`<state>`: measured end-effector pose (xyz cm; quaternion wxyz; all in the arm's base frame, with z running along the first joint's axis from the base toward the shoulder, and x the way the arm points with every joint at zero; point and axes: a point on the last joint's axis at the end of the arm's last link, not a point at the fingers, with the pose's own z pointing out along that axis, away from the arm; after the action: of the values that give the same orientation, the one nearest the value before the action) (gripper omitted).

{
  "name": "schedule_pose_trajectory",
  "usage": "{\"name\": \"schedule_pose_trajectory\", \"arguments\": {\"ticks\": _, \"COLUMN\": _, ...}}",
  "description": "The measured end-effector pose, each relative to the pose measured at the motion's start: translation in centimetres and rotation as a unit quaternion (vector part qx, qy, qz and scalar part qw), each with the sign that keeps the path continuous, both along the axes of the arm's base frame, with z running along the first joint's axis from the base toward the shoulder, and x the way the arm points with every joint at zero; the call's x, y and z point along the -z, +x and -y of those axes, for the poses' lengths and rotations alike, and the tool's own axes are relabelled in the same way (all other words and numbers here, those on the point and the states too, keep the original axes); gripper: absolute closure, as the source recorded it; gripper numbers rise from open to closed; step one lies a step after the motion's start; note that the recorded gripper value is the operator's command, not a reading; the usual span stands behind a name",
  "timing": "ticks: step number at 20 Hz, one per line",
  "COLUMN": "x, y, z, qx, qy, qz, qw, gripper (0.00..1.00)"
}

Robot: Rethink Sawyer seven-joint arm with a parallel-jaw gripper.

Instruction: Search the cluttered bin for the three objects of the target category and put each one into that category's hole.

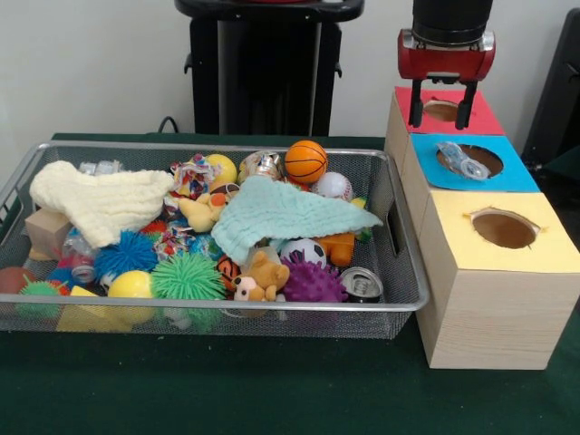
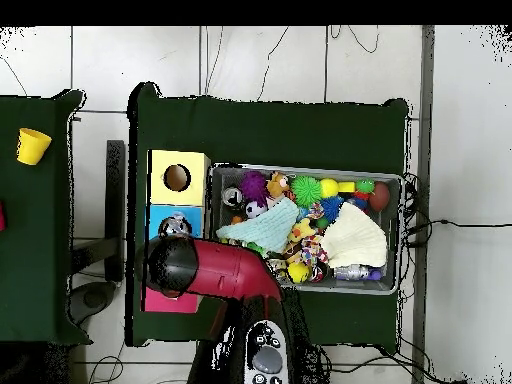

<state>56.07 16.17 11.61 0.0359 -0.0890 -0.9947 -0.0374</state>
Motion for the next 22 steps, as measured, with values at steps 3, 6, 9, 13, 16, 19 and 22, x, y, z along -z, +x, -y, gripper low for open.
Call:
{"name": "schedule_pose_trajectory", "arguments": {"ticks": 3, "x": -0.3, "y": 0.4, "z": 0.4, "qx": 0.001, "qy": -0.007, "qz": 0.006, "qw": 1.0, "gripper": 0.0}}
{"name": "schedule_pose_trajectory", "arguments": {"ticks": 6, "x": -0.3, "y": 0.8, "z": 1.1, "qx": 0.004, "qy": -0.02, "qz": 0.012, "qw": 0.9997, "gripper": 0.0}}
{"name": "schedule_pose_trajectory", "arguments": {"ticks": 9, "x": 0.0, "y": 1.0, "z": 1.7, "qx": 0.005, "qy": -0.03, "qz": 0.016, "qw": 0.9994, "gripper": 0.0}}
{"name": "schedule_pose_trajectory", "arguments": {"ticks": 13, "x": 0.6, "y": 1.2, "z": 2.9, "qx": 0.005, "qy": -0.049, "qz": 0.029, "qw": 0.9984, "gripper": 0.0}}
{"name": "schedule_pose_trajectory", "arguments": {"ticks": 16, "x": 1.1, "y": 1.2, "z": 3.6, "qx": 0.004, "qy": -0.064, "qz": 0.044, "qw": 0.997, "gripper": 0.0}}
{"name": "schedule_pose_trajectory", "arguments": {"ticks": 19, "x": 1.8, "y": 1.2, "z": 4.2, "qx": 0.001, "qy": -0.079, "qz": 0.061, "qw": 0.995, "gripper": 0.0}}
{"name": "schedule_pose_trajectory", "arguments": {"ticks": 22, "x": 2.5, "y": 1.3, "z": 4.4, "qx": -0.003, "qy": -0.091, "qz": 0.081, "qw": 0.9926, "gripper": 0.0}}
